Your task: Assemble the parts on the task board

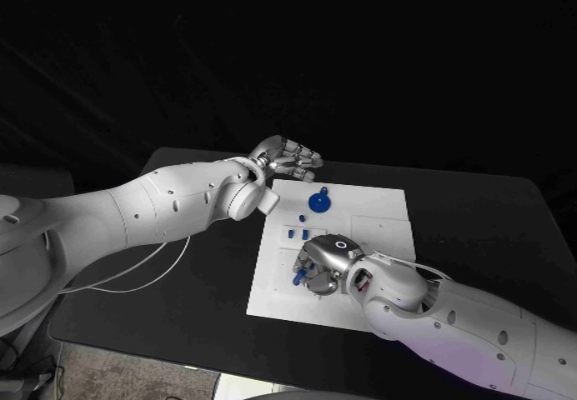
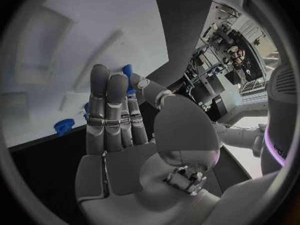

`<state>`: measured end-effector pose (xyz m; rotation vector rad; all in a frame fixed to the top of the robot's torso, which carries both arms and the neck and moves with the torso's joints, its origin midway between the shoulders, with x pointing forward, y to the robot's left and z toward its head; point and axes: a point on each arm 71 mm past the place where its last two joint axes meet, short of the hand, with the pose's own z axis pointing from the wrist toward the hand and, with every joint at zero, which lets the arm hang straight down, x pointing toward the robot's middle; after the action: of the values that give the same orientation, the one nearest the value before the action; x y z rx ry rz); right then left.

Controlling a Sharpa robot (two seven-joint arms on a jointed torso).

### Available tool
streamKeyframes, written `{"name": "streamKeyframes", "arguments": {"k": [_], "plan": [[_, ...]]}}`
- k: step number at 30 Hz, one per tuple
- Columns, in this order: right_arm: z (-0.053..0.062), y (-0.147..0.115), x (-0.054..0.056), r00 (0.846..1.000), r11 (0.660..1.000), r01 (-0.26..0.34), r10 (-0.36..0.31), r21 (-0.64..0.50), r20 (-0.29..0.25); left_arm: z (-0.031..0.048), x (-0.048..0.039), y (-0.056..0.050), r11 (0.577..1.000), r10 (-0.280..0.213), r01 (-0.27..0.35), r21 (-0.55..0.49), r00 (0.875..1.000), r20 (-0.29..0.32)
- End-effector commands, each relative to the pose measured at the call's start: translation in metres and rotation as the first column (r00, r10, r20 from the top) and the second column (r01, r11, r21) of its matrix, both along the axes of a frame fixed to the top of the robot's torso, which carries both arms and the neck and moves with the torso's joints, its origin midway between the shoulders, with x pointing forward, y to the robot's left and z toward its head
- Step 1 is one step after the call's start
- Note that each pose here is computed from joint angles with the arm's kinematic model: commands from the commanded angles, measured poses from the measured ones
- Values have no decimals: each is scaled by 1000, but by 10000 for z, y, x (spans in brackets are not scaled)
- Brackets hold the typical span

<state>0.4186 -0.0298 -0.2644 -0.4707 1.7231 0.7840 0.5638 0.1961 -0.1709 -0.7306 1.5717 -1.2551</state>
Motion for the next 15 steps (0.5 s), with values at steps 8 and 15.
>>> {"name": "streamKeyframes", "arguments": {"k": [8,15], "plan": [[-19,20,-6,1000,999,-3,4,-44,9,4,-5,-21,1000,-16,16,-7,1000,-4],[-24,96,-48,1000,998,-25,25,-61,13,3,-4,-24,1000,-17,17,-6,1000,-5]]}}
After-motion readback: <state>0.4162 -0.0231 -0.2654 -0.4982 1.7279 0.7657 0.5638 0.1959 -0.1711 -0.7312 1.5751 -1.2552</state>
